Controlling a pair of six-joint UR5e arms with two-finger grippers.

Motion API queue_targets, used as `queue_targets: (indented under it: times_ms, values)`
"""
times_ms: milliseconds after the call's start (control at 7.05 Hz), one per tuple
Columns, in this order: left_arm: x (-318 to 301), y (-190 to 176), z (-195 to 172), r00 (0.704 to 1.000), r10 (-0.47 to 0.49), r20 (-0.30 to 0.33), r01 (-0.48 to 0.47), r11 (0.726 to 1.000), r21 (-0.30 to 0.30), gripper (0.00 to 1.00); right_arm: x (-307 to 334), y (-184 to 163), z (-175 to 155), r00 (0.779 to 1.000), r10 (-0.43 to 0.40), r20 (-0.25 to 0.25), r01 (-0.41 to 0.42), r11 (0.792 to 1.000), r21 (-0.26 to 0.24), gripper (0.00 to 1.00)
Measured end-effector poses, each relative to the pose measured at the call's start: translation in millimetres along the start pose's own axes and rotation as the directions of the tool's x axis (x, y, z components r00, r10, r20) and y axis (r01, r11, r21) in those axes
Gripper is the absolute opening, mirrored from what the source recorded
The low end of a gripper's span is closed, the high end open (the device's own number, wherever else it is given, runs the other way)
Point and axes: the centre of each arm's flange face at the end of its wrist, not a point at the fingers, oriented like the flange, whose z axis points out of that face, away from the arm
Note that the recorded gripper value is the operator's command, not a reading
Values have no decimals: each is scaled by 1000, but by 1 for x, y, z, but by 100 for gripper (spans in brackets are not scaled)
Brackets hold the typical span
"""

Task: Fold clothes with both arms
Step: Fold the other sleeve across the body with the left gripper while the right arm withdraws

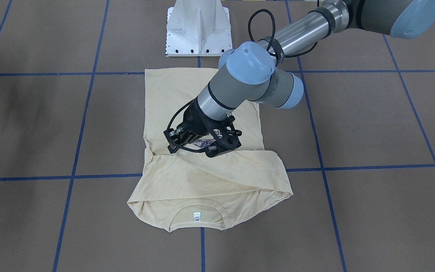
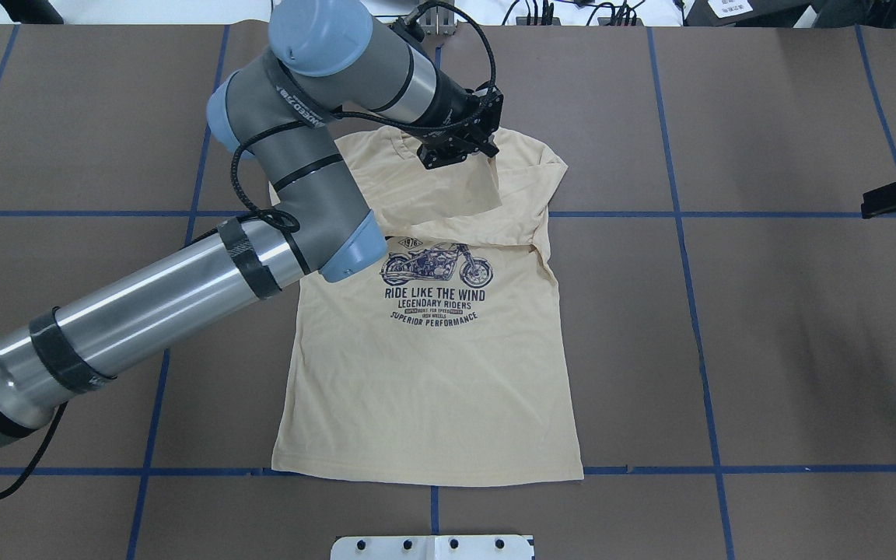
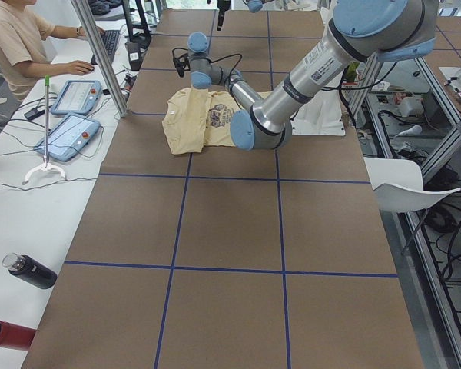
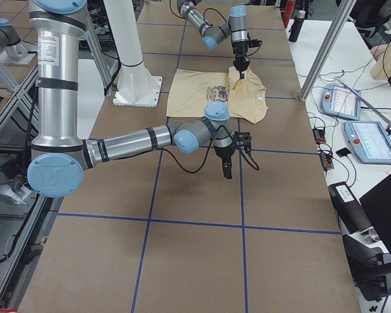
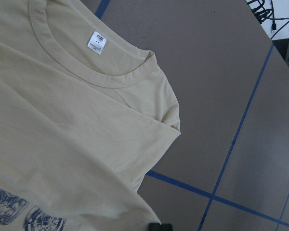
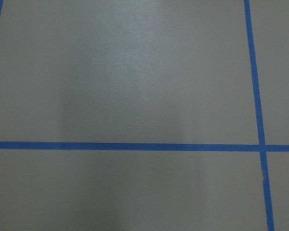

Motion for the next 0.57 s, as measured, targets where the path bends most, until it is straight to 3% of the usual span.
queue_targets:
  times_ms: [284, 567]
  values:
    - [32, 5, 31, 1000, -12, -21, 14, 997, 79, 0, 8, 5, 2, 1000, 2, 7, -2, 1000, -19, 100]
    - [38, 14, 61, 998, -8, -63, 16, 991, 132, 26, 12, 8, 7, 1000, 8, 12, -8, 999, -37, 100]
